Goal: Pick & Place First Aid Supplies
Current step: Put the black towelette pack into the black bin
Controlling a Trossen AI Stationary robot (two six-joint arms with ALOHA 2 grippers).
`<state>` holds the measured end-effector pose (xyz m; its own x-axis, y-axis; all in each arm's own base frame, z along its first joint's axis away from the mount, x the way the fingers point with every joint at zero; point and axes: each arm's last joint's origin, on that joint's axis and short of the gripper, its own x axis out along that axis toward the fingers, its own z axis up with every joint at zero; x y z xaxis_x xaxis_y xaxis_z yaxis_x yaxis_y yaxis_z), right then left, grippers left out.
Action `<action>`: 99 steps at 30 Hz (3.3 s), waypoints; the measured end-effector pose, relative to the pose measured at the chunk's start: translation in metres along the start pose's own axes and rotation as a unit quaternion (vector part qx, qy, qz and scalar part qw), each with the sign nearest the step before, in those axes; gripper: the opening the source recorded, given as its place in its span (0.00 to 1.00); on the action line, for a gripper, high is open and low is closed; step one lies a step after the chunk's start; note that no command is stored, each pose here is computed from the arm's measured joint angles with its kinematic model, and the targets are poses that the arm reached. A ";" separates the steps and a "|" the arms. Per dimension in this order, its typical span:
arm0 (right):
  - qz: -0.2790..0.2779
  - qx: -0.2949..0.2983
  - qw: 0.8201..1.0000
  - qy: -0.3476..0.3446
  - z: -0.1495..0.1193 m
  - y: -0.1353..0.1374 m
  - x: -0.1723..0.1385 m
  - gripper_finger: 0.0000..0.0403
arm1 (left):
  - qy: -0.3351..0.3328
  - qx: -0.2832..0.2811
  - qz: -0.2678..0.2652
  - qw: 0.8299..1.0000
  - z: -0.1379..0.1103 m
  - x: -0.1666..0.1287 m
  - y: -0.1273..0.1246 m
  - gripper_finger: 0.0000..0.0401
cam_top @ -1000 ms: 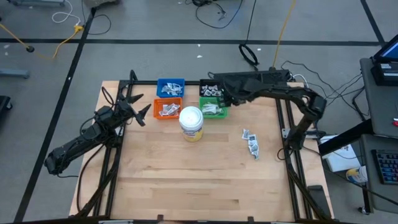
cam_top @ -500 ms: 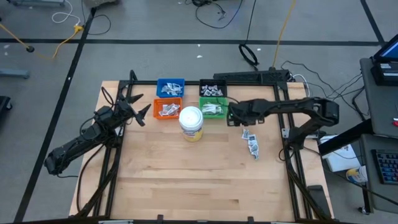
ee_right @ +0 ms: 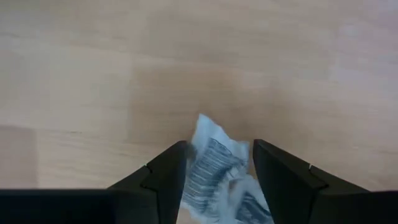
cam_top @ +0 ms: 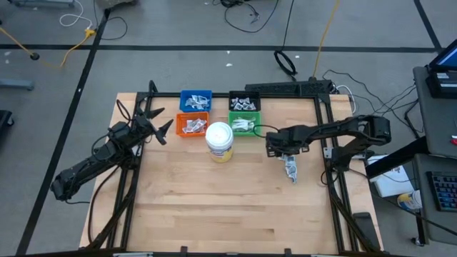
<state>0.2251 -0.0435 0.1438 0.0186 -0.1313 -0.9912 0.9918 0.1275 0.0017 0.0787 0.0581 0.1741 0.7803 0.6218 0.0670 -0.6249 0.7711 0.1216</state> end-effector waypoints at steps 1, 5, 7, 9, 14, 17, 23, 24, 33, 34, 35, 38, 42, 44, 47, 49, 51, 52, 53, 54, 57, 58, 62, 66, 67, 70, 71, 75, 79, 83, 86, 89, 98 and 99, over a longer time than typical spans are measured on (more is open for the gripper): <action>0.006 -0.004 1.000 -0.001 0.000 0.001 0.001 0.44 | 0.000 0.000 0.000 1.000 0.000 0.000 0.000 0.77; 0.017 -0.012 1.000 0.005 0.000 0.002 0.002 0.33 | 0.000 0.000 0.000 1.000 0.000 0.000 0.000 0.77; 0.018 -0.019 1.000 0.006 0.000 0.001 0.002 0.24 | 0.000 0.000 0.000 1.000 0.000 0.000 0.000 0.77; 0.020 -0.028 0.999 0.005 0.000 0.002 0.002 0.14 | 0.000 0.000 0.000 1.000 0.000 0.000 0.000 0.77; 0.022 -0.061 0.998 0.007 0.001 0.005 -0.002 0.03 | 0.000 0.000 0.000 1.000 0.000 0.000 0.000 0.77; 0.022 -0.079 0.997 0.005 0.008 0.010 -0.013 0.02 | 0.000 0.000 0.000 1.000 0.000 0.000 0.000 0.77; 0.014 -0.132 0.991 0.005 0.024 0.017 -0.040 0.01 | 0.000 0.000 0.000 1.000 0.000 0.000 0.000 0.77; 0.011 -0.139 0.990 0.006 0.027 0.018 -0.045 0.01 | 0.000 0.000 0.000 1.000 0.000 0.000 0.000 0.77; 0.018 -0.239 0.971 -0.001 0.049 0.025 -0.068 0.01 | 0.000 0.000 0.000 1.000 0.000 0.000 0.000 0.77; 0.018 -0.260 0.965 -0.003 0.054 0.028 -0.070 0.01 | 0.000 0.000 0.000 1.000 0.000 0.000 0.000 0.77; 0.017 -0.279 0.960 -0.003 0.060 0.031 -0.071 0.00 | 0.000 0.000 0.000 1.000 0.000 0.000 0.000 0.77; 0.021 -0.332 0.943 -0.012 0.082 0.043 -0.074 0.00 | 0.000 0.000 0.000 1.000 0.000 0.000 0.000 0.77; 0.021 -0.398 0.917 -0.020 0.114 0.059 -0.071 0.00 | 0.000 0.000 0.000 1.000 0.000 0.000 0.000 0.77; 0.021 -0.425 0.905 -0.026 0.130 0.067 -0.070 0.00 | 0.000 0.000 0.000 1.000 0.000 0.000 0.000 0.77; 0.021 -0.461 0.886 -0.039 0.154 0.079 -0.066 0.00 | 0.000 0.000 0.000 1.000 0.000 0.000 0.000 0.77; 0.022 -0.484 0.874 -0.048 0.171 0.087 -0.064 0.00 | 0.000 0.000 0.000 1.000 0.000 0.000 0.000 0.77; 0.022 -0.504 0.861 -0.056 0.187 0.094 -0.060 0.00 | 0.000 0.000 0.000 1.000 0.000 0.000 0.000 0.77; 0.021 -0.516 0.854 -0.061 0.195 0.097 -0.059 0.00 | 0.000 0.000 0.000 1.000 0.000 0.000 0.000 0.77; 0.021 -0.527 0.847 -0.066 0.203 0.100 -0.058 0.01 | 0.000 0.000 0.000 1.000 0.000 0.000 0.000 0.77; 0.020 -0.537 0.840 -0.071 0.210 0.103 -0.056 0.01 | 0.000 0.000 0.000 1.000 0.000 0.000 0.000 0.77; 0.017 -0.562 0.823 -0.079 0.230 0.109 -0.048 0.01 | 0.000 0.000 0.000 1.000 0.000 0.000 0.000 0.77; 0.015 -0.569 0.818 -0.081 0.235 0.110 -0.046 0.01 | 0.000 0.000 0.000 1.000 0.000 0.000 0.000 0.77; 0.012 -0.587 0.804 -0.092 0.252 0.115 -0.037 0.01 | 0.000 0.000 0.000 1.000 0.000 0.000 0.000 0.77; 0.010 -0.600 0.795 -0.091 0.259 0.117 -0.026 0.01 | 0.000 0.000 0.000 1.000 0.000 0.000 0.000 0.77; 0.010 -0.602 0.794 -0.090 0.259 0.117 -0.024 0.01 | 0.000 0.000 0.000 1.000 0.000 0.000 0.000 0.77; 0.009 -0.603 0.793 -0.089 0.259 0.118 -0.023 0.01 | 0.000 0.000 0.000 1.000 0.000 0.000 0.000 0.77; 0.008 -0.599 0.796 -0.089 0.259 0.118 -0.023 0.01 | 0.000 0.000 0.000 1.000 0.000 0.000 0.000 0.77; 0.011 -0.583 0.808 -0.090 0.259 0.118 -0.023 0.03 | 0.000 0.000 0.001 1.000 0.000 0.000 0.000 0.77; 0.011 -0.587 0.804 -0.094 0.260 0.118 -0.023 0.13 | 0.000 0.000 0.001 1.000 0.000 0.000 0.000 0.77; 0.012 -0.589 0.802 -0.099 0.260 0.120 -0.023 0.27 | 0.000 0.000 0.001 1.000 0.000 0.000 0.000 0.77; 0.012 -0.591 0.801 -0.099 0.260 0.120 -0.023 0.36 | 0.000 0.000 0.001 1.000 0.000 0.000 0.000 0.77; 0.012 -0.591 0.801 -0.099 0.258 0.121 -0.024 0.44 | 0.000 0.000 0.001 1.000 0.000 0.000 0.000 0.77; -0.014 -0.406 0.907 -0.108 0.252 0.110 -0.050 0.50 | 0.000 0.000 0.001 1.000 0.000 0.000 0.000 0.77; -0.017 -0.379 0.918 -0.111 0.252 0.108 -0.053 0.50 | 0.000 0.000 0.001 1.000 0.000 0.000 0.000 0.77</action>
<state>0.3633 -0.2701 0.2300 0.0973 -0.3338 -0.9376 0.6203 0.7571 -0.2051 0.0786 0.0581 0.1741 0.7791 0.6232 0.0672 -0.6264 0.7700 0.1215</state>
